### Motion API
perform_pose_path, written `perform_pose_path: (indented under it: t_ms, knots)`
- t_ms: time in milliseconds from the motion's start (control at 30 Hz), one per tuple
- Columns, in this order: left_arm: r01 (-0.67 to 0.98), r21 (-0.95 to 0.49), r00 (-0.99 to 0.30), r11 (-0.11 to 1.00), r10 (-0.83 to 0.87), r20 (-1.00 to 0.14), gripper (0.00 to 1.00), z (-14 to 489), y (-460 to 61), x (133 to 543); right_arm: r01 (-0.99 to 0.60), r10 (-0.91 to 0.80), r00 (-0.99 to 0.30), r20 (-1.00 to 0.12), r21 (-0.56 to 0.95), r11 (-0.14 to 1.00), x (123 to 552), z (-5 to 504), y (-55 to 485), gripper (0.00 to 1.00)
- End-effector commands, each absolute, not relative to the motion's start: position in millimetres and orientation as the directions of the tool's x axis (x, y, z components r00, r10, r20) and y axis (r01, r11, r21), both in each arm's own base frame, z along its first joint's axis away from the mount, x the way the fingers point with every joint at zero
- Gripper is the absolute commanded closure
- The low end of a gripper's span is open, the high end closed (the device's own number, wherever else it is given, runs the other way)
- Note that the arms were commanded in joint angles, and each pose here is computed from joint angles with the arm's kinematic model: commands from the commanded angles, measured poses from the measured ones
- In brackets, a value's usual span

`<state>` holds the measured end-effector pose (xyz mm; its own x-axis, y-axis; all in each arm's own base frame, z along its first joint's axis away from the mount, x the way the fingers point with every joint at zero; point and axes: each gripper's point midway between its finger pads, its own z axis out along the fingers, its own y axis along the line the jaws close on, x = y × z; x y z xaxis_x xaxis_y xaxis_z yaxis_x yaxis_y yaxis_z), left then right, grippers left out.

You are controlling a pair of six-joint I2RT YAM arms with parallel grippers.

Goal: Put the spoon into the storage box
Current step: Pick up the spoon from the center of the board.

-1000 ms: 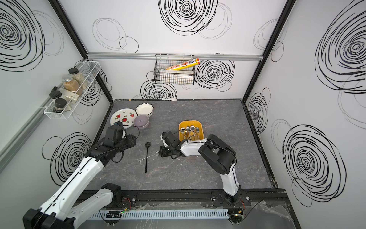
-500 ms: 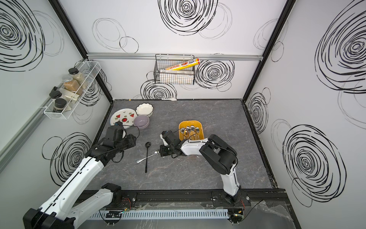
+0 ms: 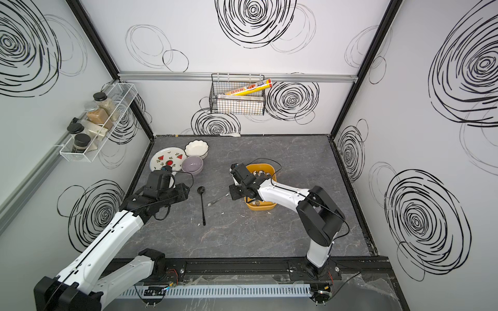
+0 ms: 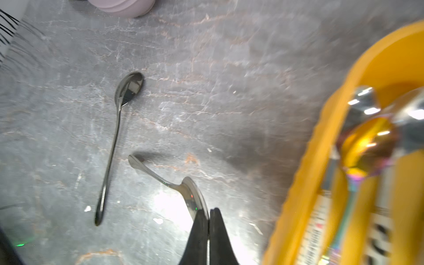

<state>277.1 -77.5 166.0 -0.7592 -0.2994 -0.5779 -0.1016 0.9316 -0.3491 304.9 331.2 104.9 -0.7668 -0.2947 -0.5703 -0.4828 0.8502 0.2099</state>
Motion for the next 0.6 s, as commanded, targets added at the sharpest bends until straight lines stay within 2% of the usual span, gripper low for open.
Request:
perform_pose_path:
  t_ms: [0,100,167,300,367,567]
  knots:
    - [0.084,-0.402,-0.732,0.912,-0.218,-0.646,0.49,194.1,-110.1,279.2,-0.506,-0.391,-0.717,-0.577,0.045,0.861,306.6,122.2,303.3,1.00]
    - [0.197,-0.360,-0.715,0.912,-0.118,-0.689,0.47,205.6,-141.9,272.8,-0.523,-0.403,-0.688,-0.603,0.029,0.852,307.5,144.7,293.5,1.00]
    - [0.295,-0.274,-0.674,0.915,-0.004,-0.739,0.46,214.5,-165.9,266.3,-0.532,-0.398,-0.675,-0.621,0.036,0.846,307.6,160.3,285.3,1.00]
    - [0.479,0.005,-0.483,0.878,0.268,-0.834,0.44,233.8,-201.5,253.1,-0.516,-0.323,-0.678,-0.660,0.115,0.849,305.6,185.1,261.2,1.00]
    - [0.570,0.062,-0.403,0.819,0.345,-0.848,0.42,237.3,-216.9,250.3,-0.506,-0.292,-0.687,-0.665,0.150,0.849,303.1,193.3,252.8,1.00]
    - [0.638,0.193,-0.231,0.745,0.425,-0.875,0.41,253.8,-244.0,265.6,-0.536,-0.270,-0.701,-0.660,0.238,0.810,287.1,211.9,255.3,1.00]
